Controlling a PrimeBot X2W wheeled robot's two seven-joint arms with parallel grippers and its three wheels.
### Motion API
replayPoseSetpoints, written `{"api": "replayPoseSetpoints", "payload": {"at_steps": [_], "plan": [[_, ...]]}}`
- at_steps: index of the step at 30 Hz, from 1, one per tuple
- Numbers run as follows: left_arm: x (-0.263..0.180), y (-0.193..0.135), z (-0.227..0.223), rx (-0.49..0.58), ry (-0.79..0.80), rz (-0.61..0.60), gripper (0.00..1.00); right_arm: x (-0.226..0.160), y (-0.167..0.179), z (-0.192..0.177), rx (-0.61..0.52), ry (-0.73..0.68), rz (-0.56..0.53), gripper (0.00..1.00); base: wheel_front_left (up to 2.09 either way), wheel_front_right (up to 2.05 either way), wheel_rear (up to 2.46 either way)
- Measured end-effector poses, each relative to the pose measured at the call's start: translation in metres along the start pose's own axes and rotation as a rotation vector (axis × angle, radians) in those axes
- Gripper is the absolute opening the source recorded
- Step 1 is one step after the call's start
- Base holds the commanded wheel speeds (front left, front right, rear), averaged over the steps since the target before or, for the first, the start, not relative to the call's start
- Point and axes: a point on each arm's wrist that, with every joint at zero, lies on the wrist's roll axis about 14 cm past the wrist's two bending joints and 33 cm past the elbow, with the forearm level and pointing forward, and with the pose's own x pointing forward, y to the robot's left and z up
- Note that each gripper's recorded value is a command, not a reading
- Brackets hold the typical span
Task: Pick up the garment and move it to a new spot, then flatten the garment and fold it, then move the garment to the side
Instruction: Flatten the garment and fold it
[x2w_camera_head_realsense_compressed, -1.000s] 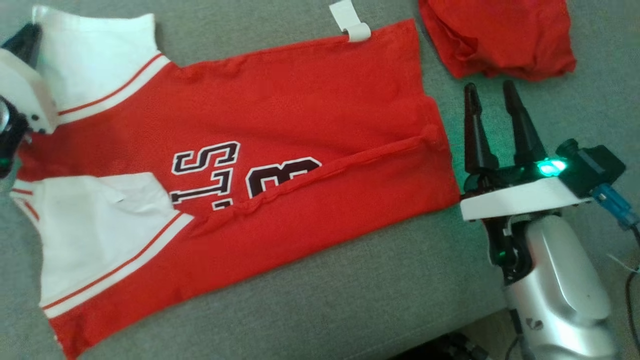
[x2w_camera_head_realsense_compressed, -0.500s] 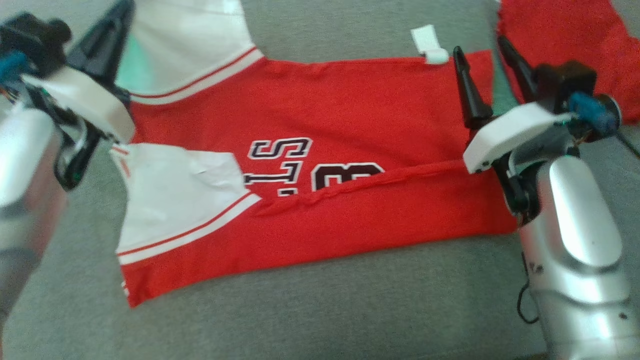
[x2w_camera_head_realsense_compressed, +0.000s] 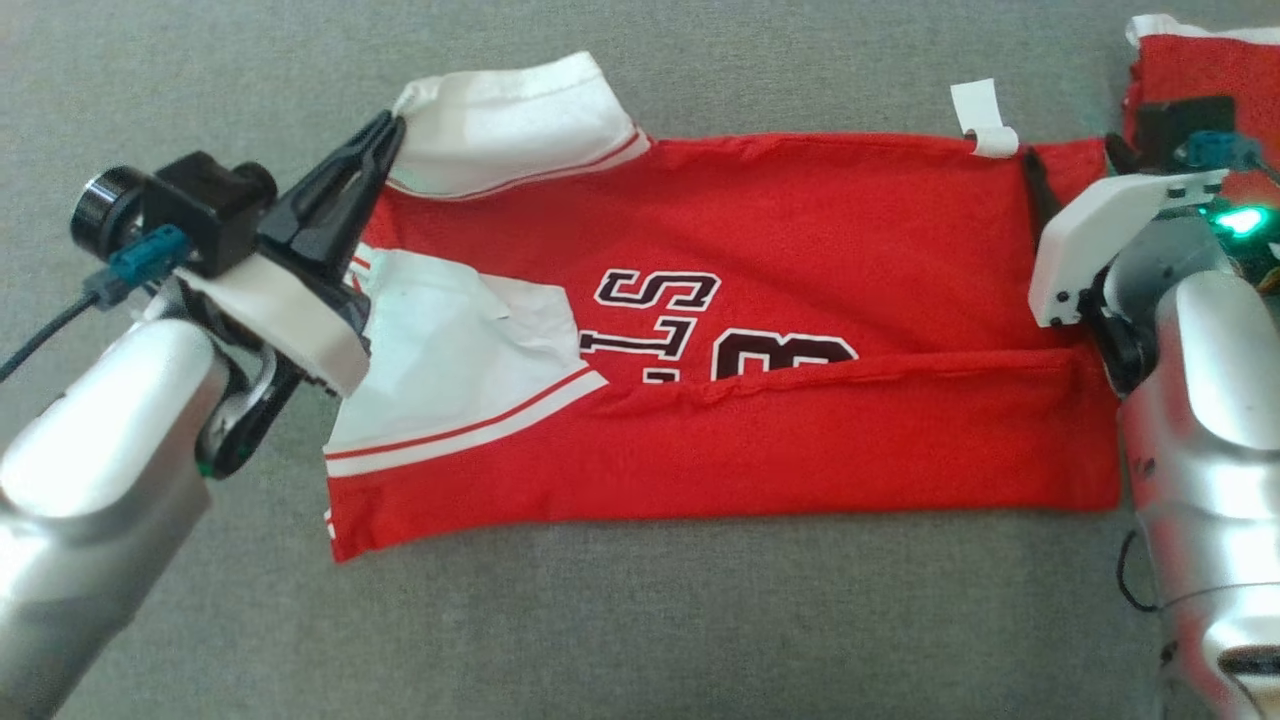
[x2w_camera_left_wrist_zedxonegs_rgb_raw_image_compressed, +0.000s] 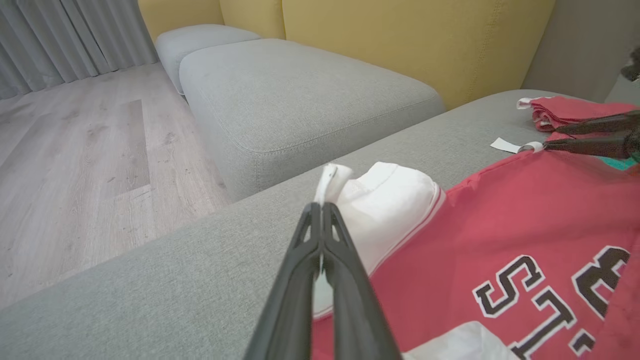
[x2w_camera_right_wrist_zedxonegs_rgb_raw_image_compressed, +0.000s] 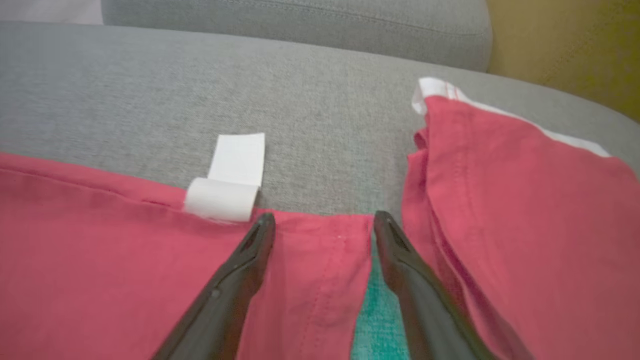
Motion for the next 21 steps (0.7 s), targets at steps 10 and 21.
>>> {"api": "replayPoseSetpoints", "payload": {"at_steps": [10,21], "plan": [[-0.008,-0.004,0.003,0.006,0.002,0.006,0.0,0.007,-0.005,-0.008,-0.006,0.065,-0.013,0.48,0.0,0.0,0.0],[-0.003,0.016,0.007,0.008,0.0,0.079,0.0,0.007,0.01,0.027,0.023,-0.038,0.051,0.0,0.0,0.0,0.0]]}}
